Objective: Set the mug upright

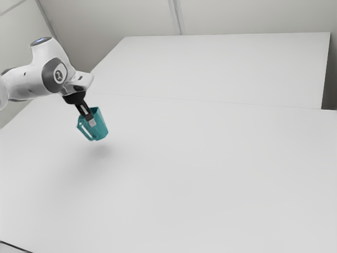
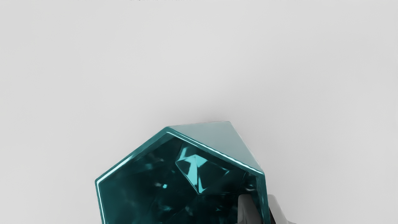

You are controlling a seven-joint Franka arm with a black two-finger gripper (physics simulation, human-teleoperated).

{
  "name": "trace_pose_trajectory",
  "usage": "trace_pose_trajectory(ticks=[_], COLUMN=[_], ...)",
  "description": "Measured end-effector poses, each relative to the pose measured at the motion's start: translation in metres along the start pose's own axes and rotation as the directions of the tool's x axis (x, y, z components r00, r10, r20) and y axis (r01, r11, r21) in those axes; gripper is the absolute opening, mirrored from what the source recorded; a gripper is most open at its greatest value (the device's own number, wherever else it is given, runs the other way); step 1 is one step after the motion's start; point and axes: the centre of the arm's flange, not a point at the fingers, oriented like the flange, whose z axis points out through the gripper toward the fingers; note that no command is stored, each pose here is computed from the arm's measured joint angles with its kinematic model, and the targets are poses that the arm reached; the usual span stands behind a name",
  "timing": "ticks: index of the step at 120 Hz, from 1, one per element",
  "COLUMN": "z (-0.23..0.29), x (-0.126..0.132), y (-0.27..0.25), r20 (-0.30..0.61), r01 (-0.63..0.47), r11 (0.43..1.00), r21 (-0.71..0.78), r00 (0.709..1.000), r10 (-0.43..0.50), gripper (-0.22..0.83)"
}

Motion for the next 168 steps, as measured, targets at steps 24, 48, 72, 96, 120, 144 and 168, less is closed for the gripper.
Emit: trace_pose_trajectory(ticks=[24, 48, 72, 96, 120, 144, 168], z=[0.013, 0.040, 0.053, 0.063, 0.067, 0.068, 0.062], x=[0.013, 0.020, 0.032, 0.041, 0.044, 0.047, 0.056], y=[0.016, 0.019, 0.023, 0.025, 0.026, 0.025, 0.022], r20=[0.054, 0.104, 0.122, 0.130, 0.137, 0.135, 0.117], r01=[0.145, 0.272, 0.336, 0.393, 0.444, 0.482, 0.504], r11=[0.989, 0.962, 0.942, 0.919, 0.896, 0.876, 0.863], r21=[-0.012, -0.021, 0.012, 0.024, 0.029, 0.026, 0.028], r00=[0.988, 0.958, 0.934, 0.910, 0.886, 0.866, 0.856], r10=[-0.144, -0.269, -0.335, -0.393, -0.443, -0.481, -0.504], gripper=[-0.17, -0.17, -0.17, -0.17, -0.14, 0.02, 0.21])
